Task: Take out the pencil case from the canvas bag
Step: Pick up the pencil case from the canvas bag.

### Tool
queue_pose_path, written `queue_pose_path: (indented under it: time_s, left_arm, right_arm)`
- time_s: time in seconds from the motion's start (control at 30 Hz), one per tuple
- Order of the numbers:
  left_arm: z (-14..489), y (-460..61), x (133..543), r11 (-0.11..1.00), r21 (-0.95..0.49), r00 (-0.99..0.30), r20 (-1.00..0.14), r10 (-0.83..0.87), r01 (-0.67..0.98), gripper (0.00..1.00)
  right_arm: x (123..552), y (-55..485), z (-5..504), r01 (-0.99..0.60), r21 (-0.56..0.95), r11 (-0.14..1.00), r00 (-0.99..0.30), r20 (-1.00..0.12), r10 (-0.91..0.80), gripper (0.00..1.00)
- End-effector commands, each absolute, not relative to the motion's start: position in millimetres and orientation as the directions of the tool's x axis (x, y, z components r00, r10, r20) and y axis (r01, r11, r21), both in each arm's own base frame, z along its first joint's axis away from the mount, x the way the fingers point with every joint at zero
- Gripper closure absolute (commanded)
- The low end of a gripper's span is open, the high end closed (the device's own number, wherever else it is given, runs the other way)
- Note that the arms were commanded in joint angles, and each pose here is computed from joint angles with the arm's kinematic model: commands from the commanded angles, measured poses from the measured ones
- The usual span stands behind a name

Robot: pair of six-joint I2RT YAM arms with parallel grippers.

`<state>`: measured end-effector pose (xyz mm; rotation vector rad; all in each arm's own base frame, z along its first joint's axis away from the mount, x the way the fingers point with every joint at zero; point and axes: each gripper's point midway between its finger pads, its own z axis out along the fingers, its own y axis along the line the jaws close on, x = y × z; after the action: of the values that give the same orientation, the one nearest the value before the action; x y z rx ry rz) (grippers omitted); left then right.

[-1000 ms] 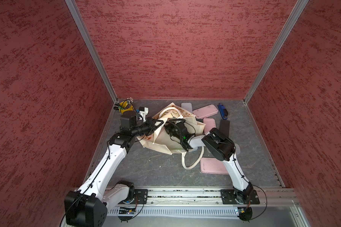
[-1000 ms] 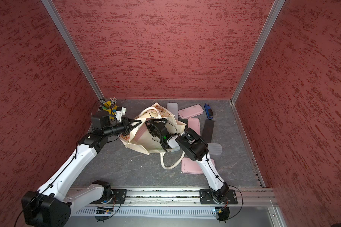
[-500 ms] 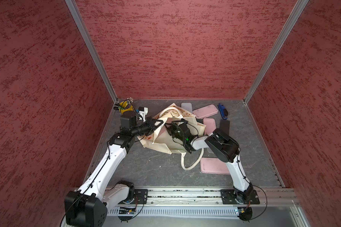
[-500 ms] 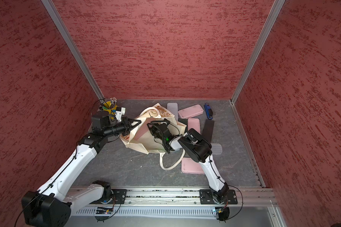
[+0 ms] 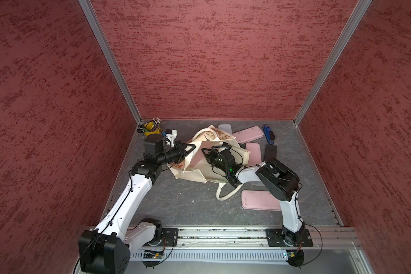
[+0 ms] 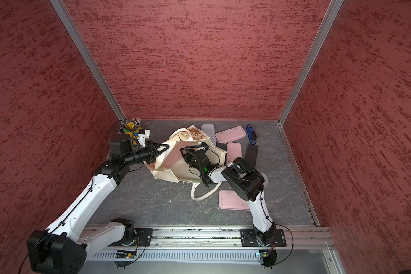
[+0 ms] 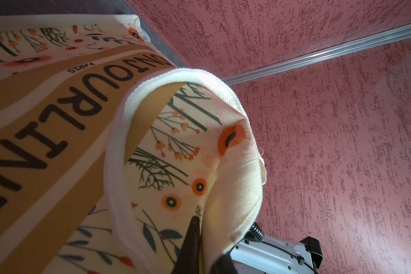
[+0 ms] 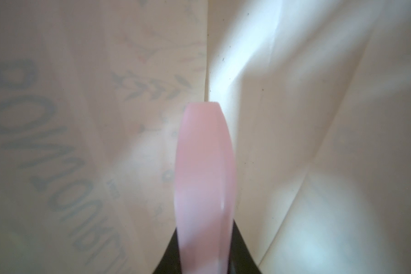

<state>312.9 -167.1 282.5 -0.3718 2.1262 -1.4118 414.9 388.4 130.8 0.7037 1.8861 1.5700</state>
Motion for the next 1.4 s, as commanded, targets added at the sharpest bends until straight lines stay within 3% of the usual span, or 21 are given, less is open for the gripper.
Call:
queue_pose_path:
  time_s: [0.0, 0.6, 1.07, 1.37]
  left_arm:
    - [276.1, -159.0, 316.7, 0.419, -0.907, -0.788, -0.288, -0.544, 0.042, 0.99]
    - [289.8, -149.2, 314.9, 0.442, -0.895, -0.755, -0.332, -0.565, 0.063, 1.0]
    - [291.9, -128.5, 324.3, 0.429, -0.903, -0.72, -0.321, -0.615, 0.036, 1.0]
    - [298.8, -127.3, 334.4, 0.392, -0.919, -0.715, -0.302, -0.631, 0.042, 1.0]
  right_arm:
    - [418.9, 378.5, 194.7, -0.097, 0.994, 0.059, -0.644, -0.108, 0.757, 0.94]
    - [405.8, 391.5, 249.7, -0.171, 0.984, -0.049, -0.694, -0.085, 0.715, 0.96]
    - [369.1, 369.4, 289.4, -0.327, 0.937, 0.125, -0.651, -0.319, 0.689, 0.98]
    - [339.4, 339.5, 324.9, -0.475, 0.842, 0.254, -0.547, -0.509, 0.664, 0.98]
